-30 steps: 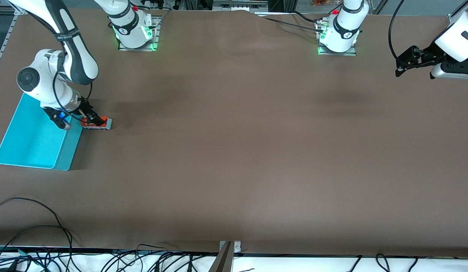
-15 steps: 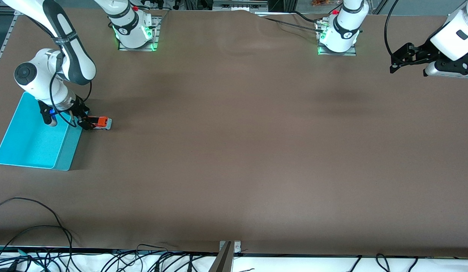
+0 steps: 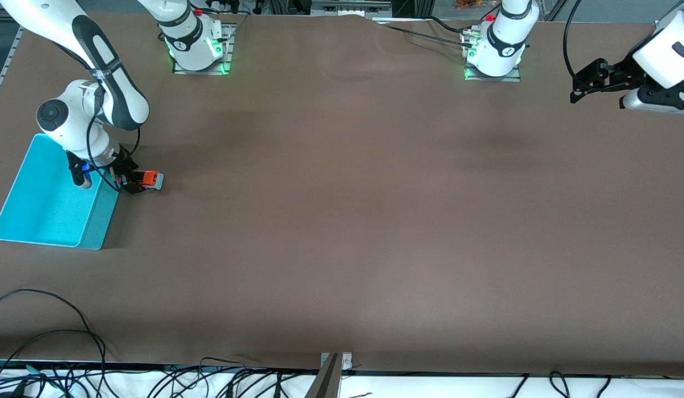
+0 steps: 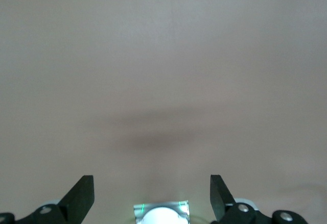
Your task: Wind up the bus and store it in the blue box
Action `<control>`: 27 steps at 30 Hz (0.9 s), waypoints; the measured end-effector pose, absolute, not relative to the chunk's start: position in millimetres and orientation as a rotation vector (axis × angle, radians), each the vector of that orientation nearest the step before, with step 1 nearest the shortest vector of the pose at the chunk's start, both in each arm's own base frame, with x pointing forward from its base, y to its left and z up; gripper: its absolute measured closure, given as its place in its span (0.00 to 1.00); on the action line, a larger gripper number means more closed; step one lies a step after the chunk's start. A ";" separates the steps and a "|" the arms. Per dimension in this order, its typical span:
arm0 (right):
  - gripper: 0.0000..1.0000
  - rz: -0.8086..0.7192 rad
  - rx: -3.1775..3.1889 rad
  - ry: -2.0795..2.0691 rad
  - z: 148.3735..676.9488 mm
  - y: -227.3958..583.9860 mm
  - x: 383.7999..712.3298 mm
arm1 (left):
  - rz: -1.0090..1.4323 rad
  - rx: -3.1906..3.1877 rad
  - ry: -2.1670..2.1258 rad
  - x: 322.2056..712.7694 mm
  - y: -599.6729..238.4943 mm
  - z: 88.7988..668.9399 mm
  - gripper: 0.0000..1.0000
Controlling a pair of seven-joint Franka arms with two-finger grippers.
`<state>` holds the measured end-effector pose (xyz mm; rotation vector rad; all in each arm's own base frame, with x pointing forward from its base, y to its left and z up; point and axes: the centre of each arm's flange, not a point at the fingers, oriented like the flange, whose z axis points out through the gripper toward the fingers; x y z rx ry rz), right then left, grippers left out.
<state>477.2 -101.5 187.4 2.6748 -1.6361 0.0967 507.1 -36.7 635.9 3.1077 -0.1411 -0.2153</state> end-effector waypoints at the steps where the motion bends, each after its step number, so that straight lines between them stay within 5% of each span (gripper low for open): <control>1: 0.18 0.097 2.675 -1.636 187.1 -101.5 477.2 | -0.230 3.106 -0.143 510.7 -36.9 637.0 0.00; 7: 0.44 0.103 2.675 -1.638 188.8 -101.6 478.0 | -0.273 3.097 -0.142 529.7 -35.6 634.9 0.00; 27: 0.44 0.067 2.861 -1.310 259.2 -61.9 488.8 | -0.219 3.100 -0.144 536.6 -36.7 632.5 0.00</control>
